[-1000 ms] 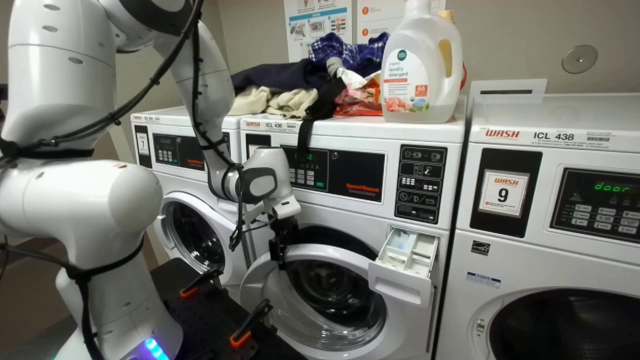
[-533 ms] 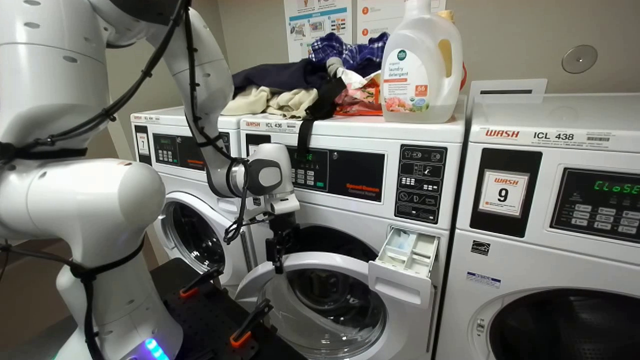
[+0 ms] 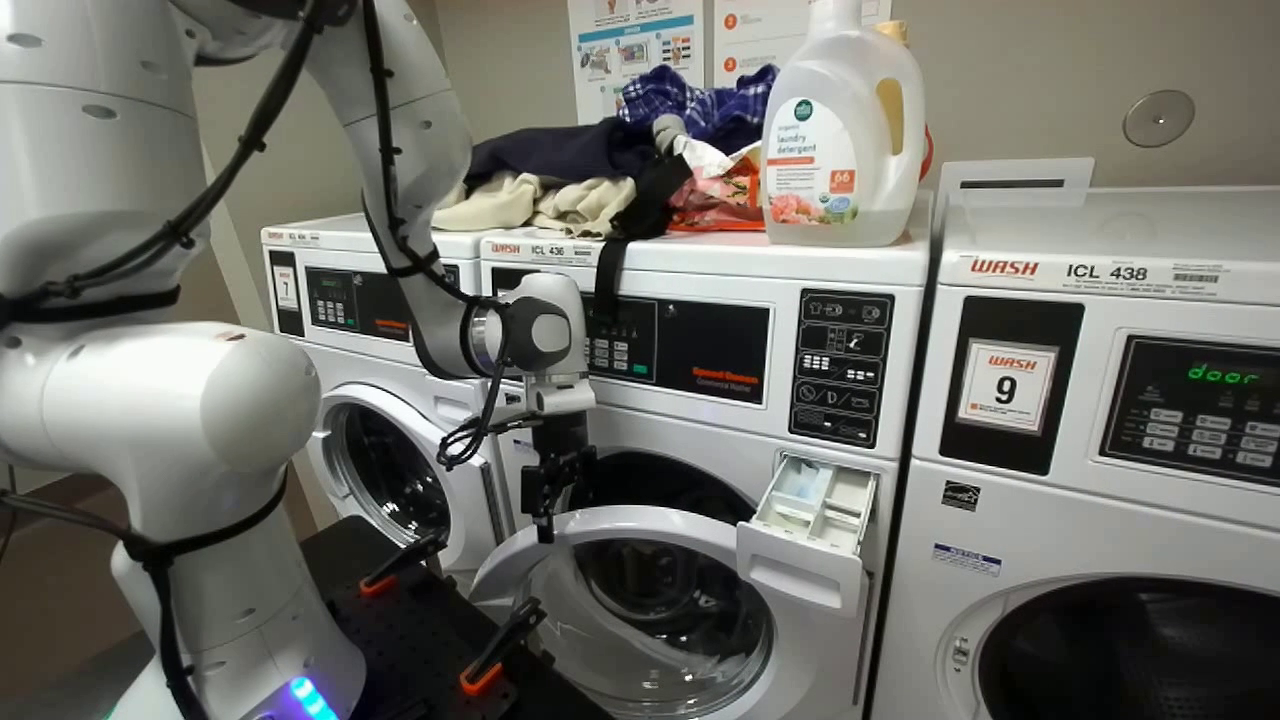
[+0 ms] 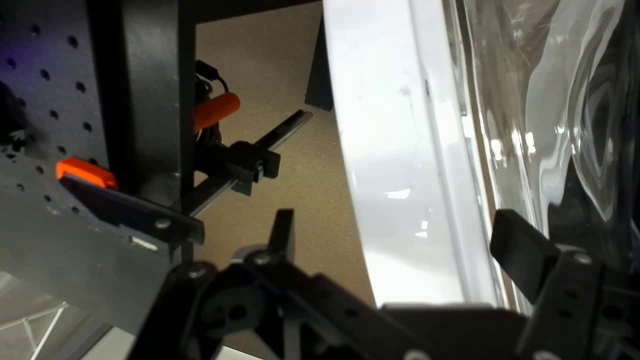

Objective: Open the washing machine door

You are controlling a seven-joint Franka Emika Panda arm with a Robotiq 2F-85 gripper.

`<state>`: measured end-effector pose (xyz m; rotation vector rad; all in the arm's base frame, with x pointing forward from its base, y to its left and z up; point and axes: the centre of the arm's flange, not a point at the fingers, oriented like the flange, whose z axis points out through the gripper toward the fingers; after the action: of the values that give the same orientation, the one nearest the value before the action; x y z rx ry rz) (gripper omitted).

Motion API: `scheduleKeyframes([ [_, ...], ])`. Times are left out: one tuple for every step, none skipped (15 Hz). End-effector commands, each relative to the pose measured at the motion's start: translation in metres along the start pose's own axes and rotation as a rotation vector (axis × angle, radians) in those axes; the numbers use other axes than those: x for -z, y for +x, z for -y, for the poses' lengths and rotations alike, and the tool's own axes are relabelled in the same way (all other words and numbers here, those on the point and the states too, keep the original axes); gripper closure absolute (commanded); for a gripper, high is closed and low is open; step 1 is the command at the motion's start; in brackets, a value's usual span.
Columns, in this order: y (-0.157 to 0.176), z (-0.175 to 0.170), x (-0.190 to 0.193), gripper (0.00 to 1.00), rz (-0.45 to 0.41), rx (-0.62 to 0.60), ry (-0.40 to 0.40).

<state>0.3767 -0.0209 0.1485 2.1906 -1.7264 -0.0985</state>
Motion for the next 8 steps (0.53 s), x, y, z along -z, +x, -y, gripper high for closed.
scheduleKeyframes([
  [-0.002,-0.010,0.020,0.00,0.026,-0.017,-0.003],
  [-0.003,-0.012,0.023,0.00,0.030,-0.018,0.010],
  [-0.005,-0.013,0.027,0.00,0.034,-0.014,0.026],
  [-0.007,-0.014,0.033,0.00,0.039,-0.010,0.041],
  [-0.008,-0.015,0.034,0.00,0.039,-0.007,0.055],
  [-0.010,-0.016,0.040,0.00,0.043,-0.003,0.064],
  [-0.013,-0.018,0.043,0.00,0.043,-0.001,0.075],
  [-0.014,-0.020,0.047,0.00,0.044,0.002,0.084],
])
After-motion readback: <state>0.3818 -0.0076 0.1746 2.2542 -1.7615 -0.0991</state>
